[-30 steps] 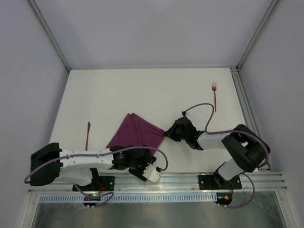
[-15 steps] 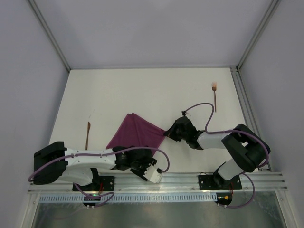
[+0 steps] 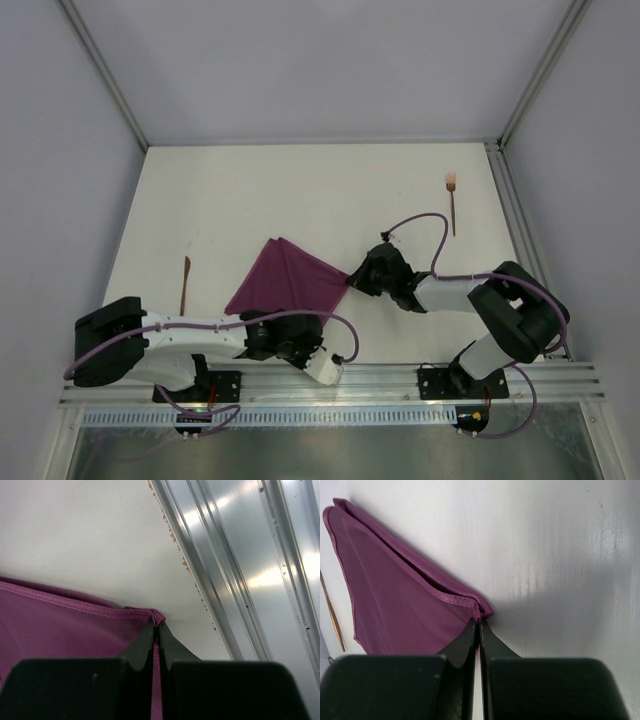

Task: Fold the napkin into a case and place the utensils inside
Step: Pick up the upper triangle-folded napkin from the center of the board.

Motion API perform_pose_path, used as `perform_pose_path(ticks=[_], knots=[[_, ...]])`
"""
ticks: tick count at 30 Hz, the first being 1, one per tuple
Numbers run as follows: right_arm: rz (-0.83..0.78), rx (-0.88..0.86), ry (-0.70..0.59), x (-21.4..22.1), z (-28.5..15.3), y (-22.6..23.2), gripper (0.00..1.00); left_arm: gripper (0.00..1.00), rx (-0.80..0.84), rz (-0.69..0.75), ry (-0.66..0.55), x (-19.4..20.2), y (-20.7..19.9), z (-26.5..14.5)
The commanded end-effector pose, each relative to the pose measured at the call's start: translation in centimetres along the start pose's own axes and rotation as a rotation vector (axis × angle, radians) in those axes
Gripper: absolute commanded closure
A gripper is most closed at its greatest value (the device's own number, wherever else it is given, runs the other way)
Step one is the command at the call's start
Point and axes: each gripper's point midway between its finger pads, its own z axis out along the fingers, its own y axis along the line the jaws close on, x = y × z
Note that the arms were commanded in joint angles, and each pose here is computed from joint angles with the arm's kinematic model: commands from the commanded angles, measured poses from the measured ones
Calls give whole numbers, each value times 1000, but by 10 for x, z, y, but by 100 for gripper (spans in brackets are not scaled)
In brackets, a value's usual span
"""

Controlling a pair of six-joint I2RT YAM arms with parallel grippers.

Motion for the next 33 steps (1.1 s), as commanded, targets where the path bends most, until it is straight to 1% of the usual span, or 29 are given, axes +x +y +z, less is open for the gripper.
perform_pose_path(ticks=[1,3,4,5,8,9,11,13,14,16,17,18,19,20,22,23,24,26,27,28,29,30,31,33], knots=[[-74,7,-5,-7,-5,6,96,100,-34,-35,44,13,-2,-8],[-126,0,7,-7,-9,9,94,100,-81,-69,-2,4,11,-23],[-138,-18,10,-9,-11,14,91,100,-91,-83,-19,1,15,-28],[-154,-42,-5,-15,-16,22,83,100,-117,-98,-52,-8,25,-38],[-218,-87,0,-22,-30,37,72,100,-99,-166,-72,-9,28,-47],[-228,-78,4,-23,-34,35,71,100,-100,-178,-86,-12,31,-50],[-249,-106,-16,-33,-45,39,68,100,-93,-199,-92,-11,31,-53],[-277,-126,-25,-38,-53,36,62,100,-92,-210,-83,-10,34,-57],[-293,-172,-51,-46,-64,44,58,100,-95,-214,-84,-11,35,-59],[-359,-241,-99,-51,-76,53,53,100,-107,-232,-83,-10,42,-67],[-440,-315,-136,-55,-84,65,50,100,-110,-240,-90,-12,45,-70],[-487,-367,-185,-58,-98,72,45,100,-114,-255,-90,-11,49,-72],[-541,-416,-221,-59,-106,78,45,100,-114,-264,-93,-12,51,-74],[-638,-476,-309,-68,-117,90,44,100,-114,-274,-104,-15,55,-78],[-761,-544,-401,-65,-133,89,43,100,-117,-296,-100,-13,60,-80],[-895,-560,-467,-65,-137,89,43,100,-116,-302,-100,-14,63,-81],[-992,-630,-504,-50,-142,90,42,100,-117,-322,-104,-14,66,-82],[-1165,-697,-606,-40,-157,97,38,100,-110,-342,-106,-15,69,-84],[-1312,-695,-642,-34,-156,95,36,100,-113,-359,-100,-13,72,-85],[-1382,-726,-631,-19,-156,95,36,100,-118,-364,-99,-12,74,-86],[-1432,-727,-609,-12,-153,92,36,100,-124,-368,-93,-11,77,-86],[-1515,-725,-612,-7,-150,90,36,100,-123,-370,-89,-11,78,-85],[-1560,-754,-574,7,-146,89,36,100,-123,-371,-90,-11,79,-85],[-1601,-749,-558,14,-139,86,36,100,-115,-378,-88,-12,81,-85]])
